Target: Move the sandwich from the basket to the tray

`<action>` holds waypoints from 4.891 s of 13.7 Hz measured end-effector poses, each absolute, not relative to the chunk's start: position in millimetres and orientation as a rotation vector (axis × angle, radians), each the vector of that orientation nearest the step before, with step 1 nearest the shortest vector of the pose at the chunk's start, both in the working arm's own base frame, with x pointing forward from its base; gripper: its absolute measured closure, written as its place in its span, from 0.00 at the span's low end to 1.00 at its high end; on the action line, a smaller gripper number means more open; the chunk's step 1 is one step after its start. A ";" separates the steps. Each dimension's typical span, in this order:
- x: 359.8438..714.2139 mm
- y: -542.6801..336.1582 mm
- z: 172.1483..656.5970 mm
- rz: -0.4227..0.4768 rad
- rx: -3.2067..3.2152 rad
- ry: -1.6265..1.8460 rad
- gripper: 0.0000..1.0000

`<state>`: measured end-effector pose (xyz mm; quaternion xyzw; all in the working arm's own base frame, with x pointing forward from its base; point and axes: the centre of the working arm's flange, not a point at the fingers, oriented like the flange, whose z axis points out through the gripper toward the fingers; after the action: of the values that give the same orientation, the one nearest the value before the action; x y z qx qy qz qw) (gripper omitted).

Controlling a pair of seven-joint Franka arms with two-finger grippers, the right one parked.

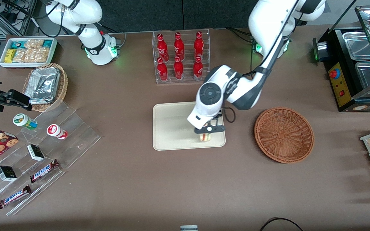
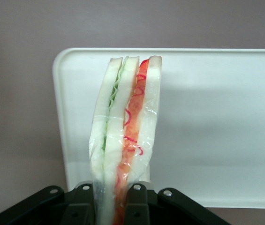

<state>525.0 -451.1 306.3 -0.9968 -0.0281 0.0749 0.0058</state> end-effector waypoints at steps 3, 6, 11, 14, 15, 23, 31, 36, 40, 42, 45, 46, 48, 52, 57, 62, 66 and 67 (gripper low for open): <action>519.7 -479.5 290.3 0.239 -3.123 -0.080 0.82; 509.8 -502.9 269.0 0.255 -3.111 -0.091 0.82; 496.2 -521.5 235.5 0.292 -3.084 -0.075 0.82; 492.8 -523.2 226.3 0.305 -3.073 -0.068 0.82; 491.8 -524.0 225.3 0.306 -3.072 -0.069 0.82; 491.5 -524.9 223.8 0.305 -3.068 -0.099 0.26; 506.6 -526.6 244.8 0.250 -3.100 -0.118 0.00; 526.3 -507.9 269.8 0.200 -3.079 -0.103 0.00; 567.5 -452.3 326.6 0.186 -3.085 -0.186 0.00; 588.9 -418.7 348.4 0.170 -3.094 -0.240 0.00; 608.5 -375.6 368.4 0.177 -3.097 -0.232 0.00; 614.9 -360.1 373.5 0.179 -3.098 -0.233 0.00; 628.2 -321.2 381.4 0.183 -3.103 -0.218 0.00; 642.6 -235.1 394.4 0.229 -3.145 -0.167 0.00; 646.0 -149.5 418.5 0.234 -3.193 -0.132 0.00; 623.3 -99.3 457.4 0.304 -3.190 -0.089 0.00; 595.1 -58.1 505.9 0.347 -3.185 -0.048 0.00; 587.1 -52.8 517.9 0.355 -3.180 -0.046 0.00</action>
<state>587.1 -52.8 517.9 -0.9933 -0.0142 0.1110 -0.0292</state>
